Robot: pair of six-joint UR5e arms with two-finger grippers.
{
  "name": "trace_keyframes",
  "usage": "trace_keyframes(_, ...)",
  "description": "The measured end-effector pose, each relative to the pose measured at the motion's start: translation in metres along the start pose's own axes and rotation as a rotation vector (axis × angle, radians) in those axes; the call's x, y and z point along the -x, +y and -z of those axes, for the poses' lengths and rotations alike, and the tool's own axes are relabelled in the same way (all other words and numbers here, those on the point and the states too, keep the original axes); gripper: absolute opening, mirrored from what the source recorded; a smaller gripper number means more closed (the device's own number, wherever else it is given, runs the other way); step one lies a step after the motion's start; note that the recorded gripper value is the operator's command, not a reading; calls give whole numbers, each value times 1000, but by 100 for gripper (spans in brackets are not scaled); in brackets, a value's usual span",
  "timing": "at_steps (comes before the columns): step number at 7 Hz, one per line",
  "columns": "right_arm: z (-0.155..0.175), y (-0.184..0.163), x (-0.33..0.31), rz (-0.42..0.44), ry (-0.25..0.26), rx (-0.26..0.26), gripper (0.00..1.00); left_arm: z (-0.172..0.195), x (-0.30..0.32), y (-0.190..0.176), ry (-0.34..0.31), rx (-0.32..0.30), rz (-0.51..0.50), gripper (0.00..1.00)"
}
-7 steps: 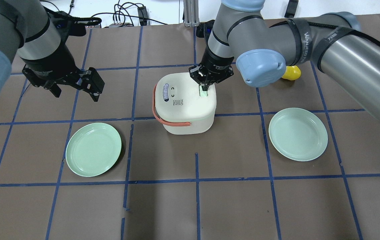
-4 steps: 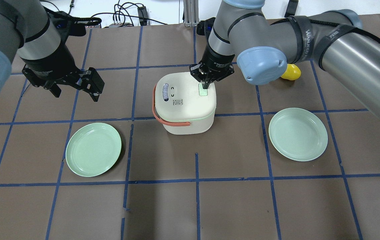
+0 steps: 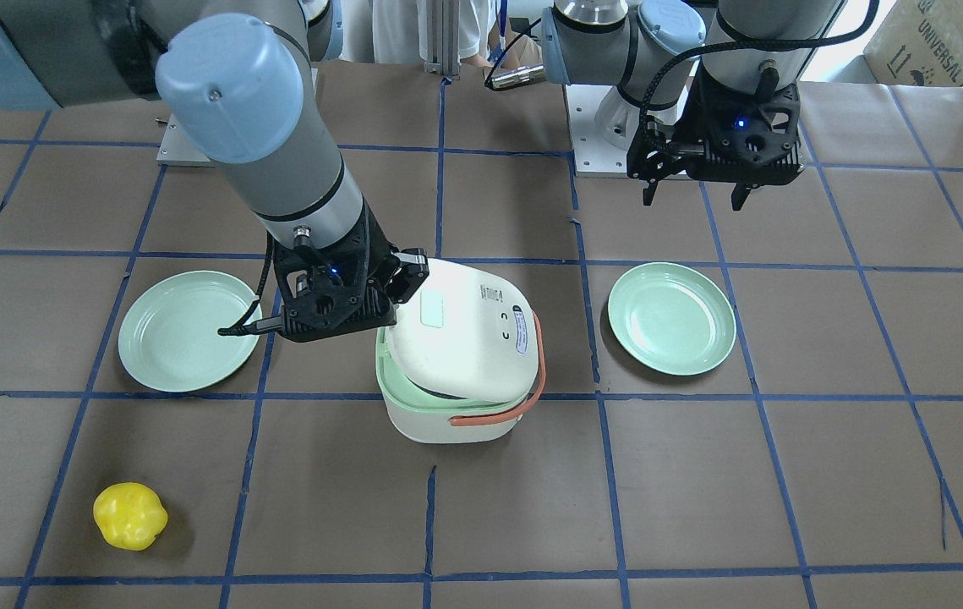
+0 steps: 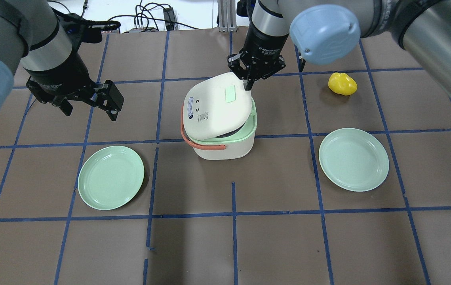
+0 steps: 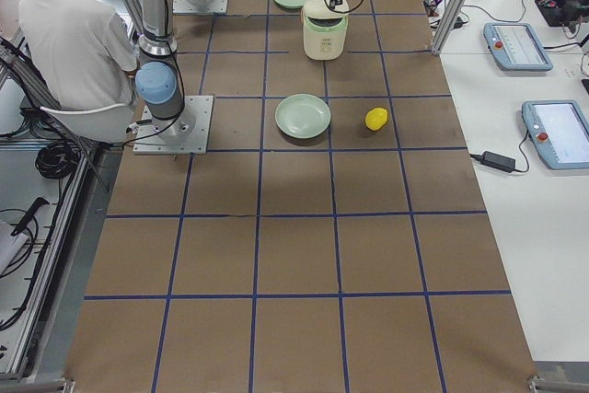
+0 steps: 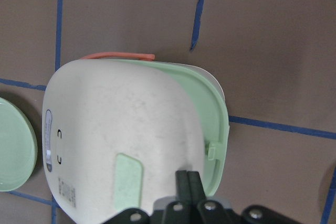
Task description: Press rice cooker button
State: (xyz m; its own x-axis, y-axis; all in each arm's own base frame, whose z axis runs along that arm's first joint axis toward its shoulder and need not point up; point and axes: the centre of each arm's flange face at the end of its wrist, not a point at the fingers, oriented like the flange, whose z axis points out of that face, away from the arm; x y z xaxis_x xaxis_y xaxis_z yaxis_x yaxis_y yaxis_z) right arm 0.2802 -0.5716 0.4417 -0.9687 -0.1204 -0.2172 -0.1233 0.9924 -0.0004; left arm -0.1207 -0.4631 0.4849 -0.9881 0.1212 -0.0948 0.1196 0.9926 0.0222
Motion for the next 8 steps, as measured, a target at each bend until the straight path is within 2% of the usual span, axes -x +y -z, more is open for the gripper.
trace_keyframes(2,43,-6,-25,-42,42,-36,100,0,0,0,1,0,0,100)
trace_keyframes(5,68,-11,-83,-121,180,-76,100,0,0,0,1,0,0,100)
trace_keyframes(8,89,-9,-129,-194,207,-103,100,0,0,0,1,0,0,100)
